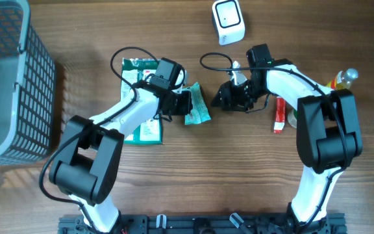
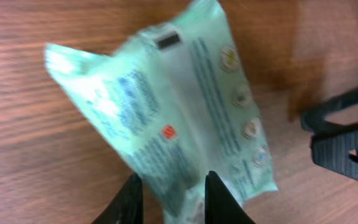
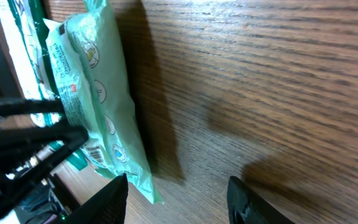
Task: Scan the item barcode
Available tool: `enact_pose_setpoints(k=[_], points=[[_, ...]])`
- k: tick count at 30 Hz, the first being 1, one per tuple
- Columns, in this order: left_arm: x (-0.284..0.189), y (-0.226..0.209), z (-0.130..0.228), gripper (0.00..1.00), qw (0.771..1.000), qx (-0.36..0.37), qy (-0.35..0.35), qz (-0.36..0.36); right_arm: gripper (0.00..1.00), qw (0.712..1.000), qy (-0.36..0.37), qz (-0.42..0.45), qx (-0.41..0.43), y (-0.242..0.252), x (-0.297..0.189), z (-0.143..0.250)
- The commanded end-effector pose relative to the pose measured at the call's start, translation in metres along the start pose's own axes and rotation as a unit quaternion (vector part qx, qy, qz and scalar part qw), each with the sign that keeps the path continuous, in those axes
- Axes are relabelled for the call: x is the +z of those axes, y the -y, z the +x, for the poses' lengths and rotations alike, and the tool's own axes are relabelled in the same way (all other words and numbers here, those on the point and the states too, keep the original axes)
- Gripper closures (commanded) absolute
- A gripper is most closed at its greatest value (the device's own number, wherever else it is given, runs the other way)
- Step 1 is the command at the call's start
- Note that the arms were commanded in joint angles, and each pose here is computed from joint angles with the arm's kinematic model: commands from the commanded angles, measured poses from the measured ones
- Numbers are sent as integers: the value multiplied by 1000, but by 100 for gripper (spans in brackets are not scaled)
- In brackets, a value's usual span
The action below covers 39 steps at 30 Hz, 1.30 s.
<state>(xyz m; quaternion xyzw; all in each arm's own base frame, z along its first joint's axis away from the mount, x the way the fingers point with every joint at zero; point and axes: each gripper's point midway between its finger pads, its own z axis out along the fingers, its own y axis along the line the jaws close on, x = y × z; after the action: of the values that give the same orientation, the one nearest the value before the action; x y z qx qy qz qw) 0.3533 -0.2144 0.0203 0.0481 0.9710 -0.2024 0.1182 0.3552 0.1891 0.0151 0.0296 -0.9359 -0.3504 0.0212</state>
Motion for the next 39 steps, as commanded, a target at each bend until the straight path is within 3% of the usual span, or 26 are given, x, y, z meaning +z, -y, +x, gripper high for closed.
enact_pose_setpoints(k=[1, 3, 9, 11, 15, 20, 24, 26, 28, 30, 33, 39], points=[[-12, -12, -34, 66, 999, -17, 44, -10, 48, 1000, 0, 12, -6, 8, 2, -1], [-12, -16, -43, 62, 998, -19, 61, -14, 48, 1000, 2, 12, -8, 8, 2, -3], [12, -11, -32, 70, 999, -5, 44, -22, 48, 1000, 4, 11, -10, 7, 2, -4], [21, -6, -29, 80, 999, 3, 41, -19, 50, 1000, 4, 11, -11, 7, 2, -4], [27, 31, -10, 86, 995, 88, 11, 38, 52, 1000, 10, 10, -14, 9, -5, -5], [32, 60, -2, 80, 991, 122, 15, 57, 50, 1000, 16, 0, -10, 16, -36, 0], [14, 69, -16, 60, 989, 124, 39, 66, 47, 1000, 16, 2, -17, 19, -38, 0], [-17, 81, -26, 54, 986, 130, 66, 76, 46, 1000, 16, 2, -19, 17, -36, -1], [-33, 80, -16, 68, 988, 124, 53, 70, 44, 1000, 15, 2, -27, 13, -33, 0], [-27, 69, 2, 72, 992, 112, 12, 54, 43, 999, 13, 2, -30, 9, -29, 0], [-13, 49, 30, 88, 994, 90, -54, 26, 42, 999, 14, 2, -31, 8, -29, -1], [16, 29, 49, 91, 993, 60, -101, 0, 42, 999, 17, 1, -35, 7, -28, -2]])
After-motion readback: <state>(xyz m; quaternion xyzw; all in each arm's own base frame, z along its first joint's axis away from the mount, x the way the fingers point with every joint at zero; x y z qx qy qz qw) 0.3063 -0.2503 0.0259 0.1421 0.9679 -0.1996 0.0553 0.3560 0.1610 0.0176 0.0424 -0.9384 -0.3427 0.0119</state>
